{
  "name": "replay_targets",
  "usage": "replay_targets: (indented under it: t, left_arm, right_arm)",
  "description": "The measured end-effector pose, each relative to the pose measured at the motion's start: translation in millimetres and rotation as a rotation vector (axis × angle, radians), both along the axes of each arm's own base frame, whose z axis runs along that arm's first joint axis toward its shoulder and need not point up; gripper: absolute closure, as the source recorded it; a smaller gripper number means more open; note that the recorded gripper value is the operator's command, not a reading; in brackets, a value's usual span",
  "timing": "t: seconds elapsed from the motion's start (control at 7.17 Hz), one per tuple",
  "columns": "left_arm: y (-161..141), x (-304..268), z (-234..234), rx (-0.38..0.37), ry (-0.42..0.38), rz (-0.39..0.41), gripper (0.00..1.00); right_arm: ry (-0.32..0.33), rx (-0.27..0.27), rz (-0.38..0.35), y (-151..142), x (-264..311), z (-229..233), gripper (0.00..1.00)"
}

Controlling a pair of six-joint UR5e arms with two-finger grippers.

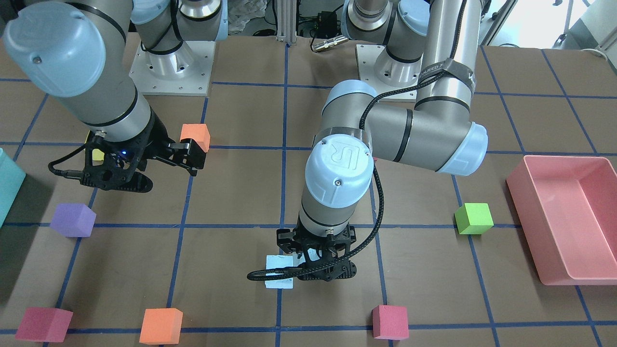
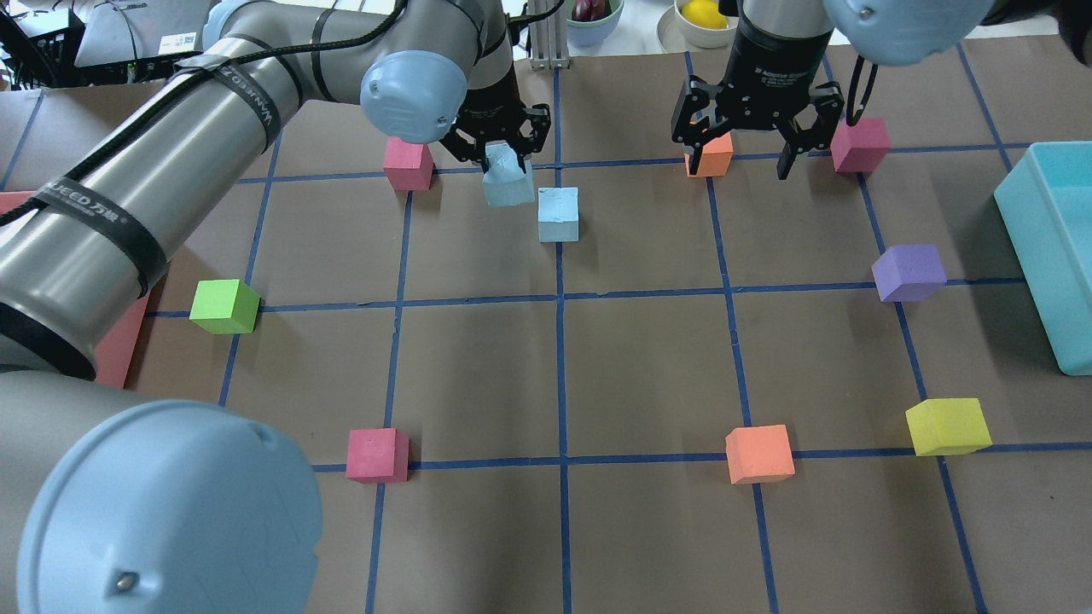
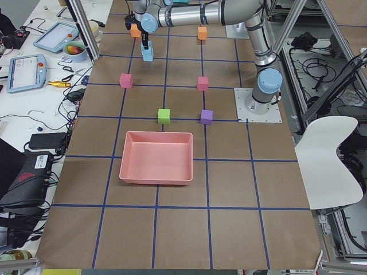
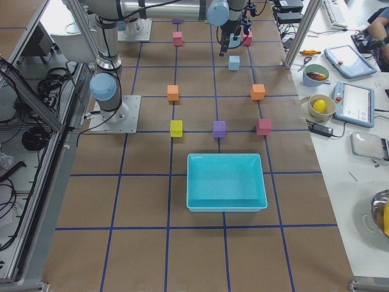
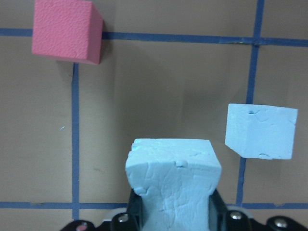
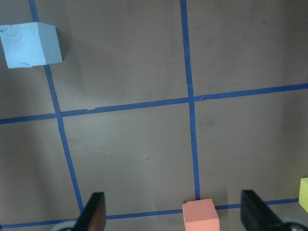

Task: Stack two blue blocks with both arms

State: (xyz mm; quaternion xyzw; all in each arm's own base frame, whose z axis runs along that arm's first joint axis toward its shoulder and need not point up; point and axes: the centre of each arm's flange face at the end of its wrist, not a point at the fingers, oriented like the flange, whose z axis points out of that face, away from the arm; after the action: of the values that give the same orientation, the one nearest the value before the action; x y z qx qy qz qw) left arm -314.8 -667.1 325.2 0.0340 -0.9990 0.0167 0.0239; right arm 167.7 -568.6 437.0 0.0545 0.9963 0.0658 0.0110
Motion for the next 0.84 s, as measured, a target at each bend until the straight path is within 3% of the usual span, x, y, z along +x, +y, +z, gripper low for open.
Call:
replay_targets:
  t: [0.42, 0.84]
  left_arm:
    - [-10, -35, -17, -0.001, 0.005, 0.021, 1.00]
    - [-11, -45, -30, 0.010, -0.001, 0.017, 1.00]
  right_arm:
    - [0.012, -0.059, -0.036, 7, -31, 20, 0.00]
    - [0.011, -0.081, 0.031, 9, -53, 32, 0.00]
